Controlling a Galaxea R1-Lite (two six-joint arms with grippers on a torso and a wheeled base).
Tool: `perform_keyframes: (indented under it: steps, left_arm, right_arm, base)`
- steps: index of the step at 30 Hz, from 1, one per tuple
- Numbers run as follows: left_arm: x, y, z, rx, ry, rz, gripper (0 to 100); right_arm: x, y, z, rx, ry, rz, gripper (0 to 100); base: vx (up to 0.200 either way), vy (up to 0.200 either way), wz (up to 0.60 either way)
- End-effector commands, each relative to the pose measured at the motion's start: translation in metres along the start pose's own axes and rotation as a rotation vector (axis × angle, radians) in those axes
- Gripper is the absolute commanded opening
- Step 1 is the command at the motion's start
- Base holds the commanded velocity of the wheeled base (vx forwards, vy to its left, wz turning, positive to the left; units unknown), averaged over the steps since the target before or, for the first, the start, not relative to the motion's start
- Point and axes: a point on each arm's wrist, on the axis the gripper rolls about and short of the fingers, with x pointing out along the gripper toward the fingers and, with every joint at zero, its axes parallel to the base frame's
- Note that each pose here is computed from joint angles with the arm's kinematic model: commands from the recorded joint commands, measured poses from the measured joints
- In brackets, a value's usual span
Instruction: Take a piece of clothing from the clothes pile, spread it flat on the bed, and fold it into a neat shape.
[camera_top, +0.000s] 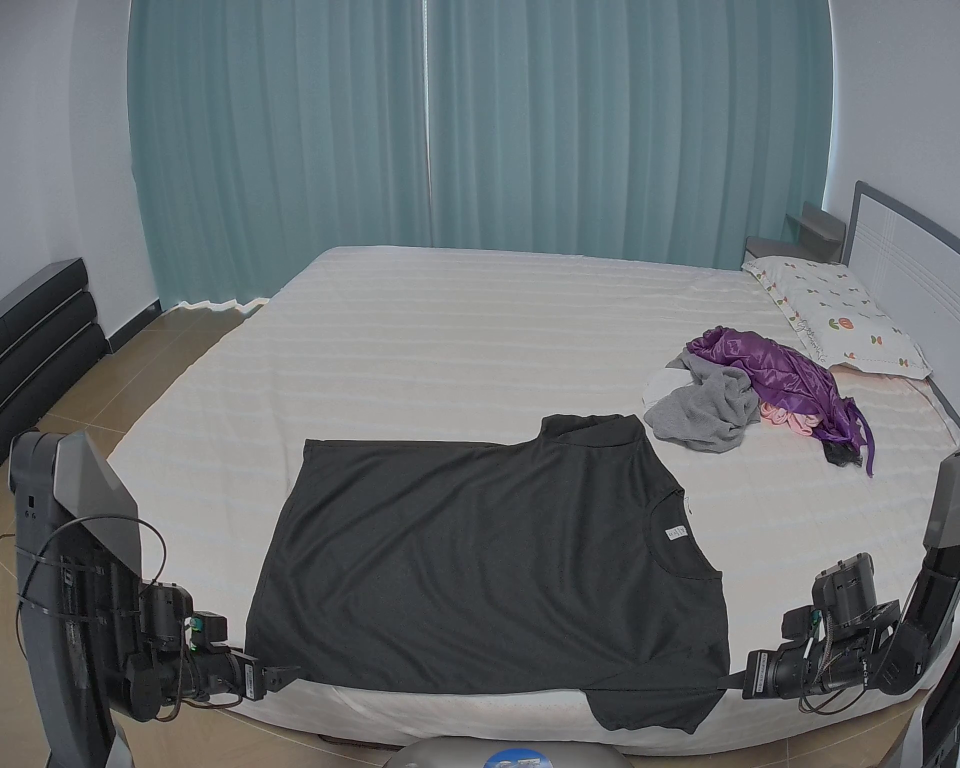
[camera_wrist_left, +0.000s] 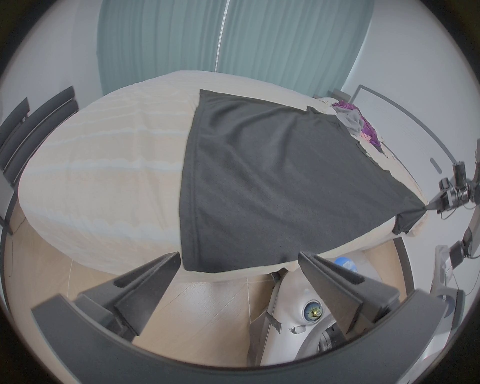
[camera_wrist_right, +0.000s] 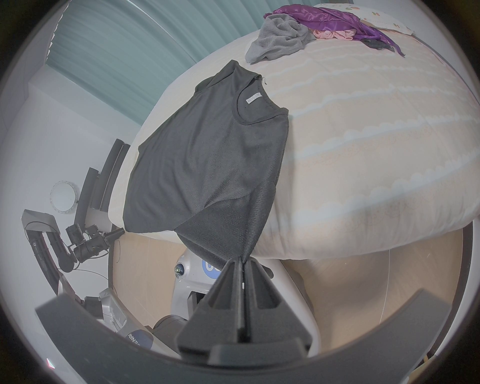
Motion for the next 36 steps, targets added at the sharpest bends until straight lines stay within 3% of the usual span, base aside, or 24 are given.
perform_keyframes:
  steps: [1,14,15,32,36]
  left_arm:
    - [0.006,-0.005,-0.012,0.006,0.065,-0.011,100]
    - [0.010,-0.003,-0.011,0.023,0.057,0.039,100]
    - [0.011,-0.002,-0.011,0.021,0.059,0.053,0]
    - [0.002,0.002,-0.016,-0.018,0.106,0.092,0]
    - [-0.003,0.015,-0.012,-0.055,0.062,0.126,0]
  right_arm:
    - [-0.002,-0.001,-0.004,0.004,0.013,-0.006,0]
    - [-0.002,-0.001,-0.005,0.002,0.018,-0.005,0]
    - [-0.001,-0.001,-0.005,0.000,0.019,-0.005,0]
    - [-0.002,0.000,-0.005,-0.005,0.015,-0.005,0]
    - [-0.001,0.000,-0.005,-0.005,0.021,-0.007,0]
  base:
    - [0.000,0.000,0.00]
    - [0.000,0.000,0.00]
    - [0.000,0.000,0.00]
    - [0.000,0.000,0.00]
    - [0.000,0.000,0.00]
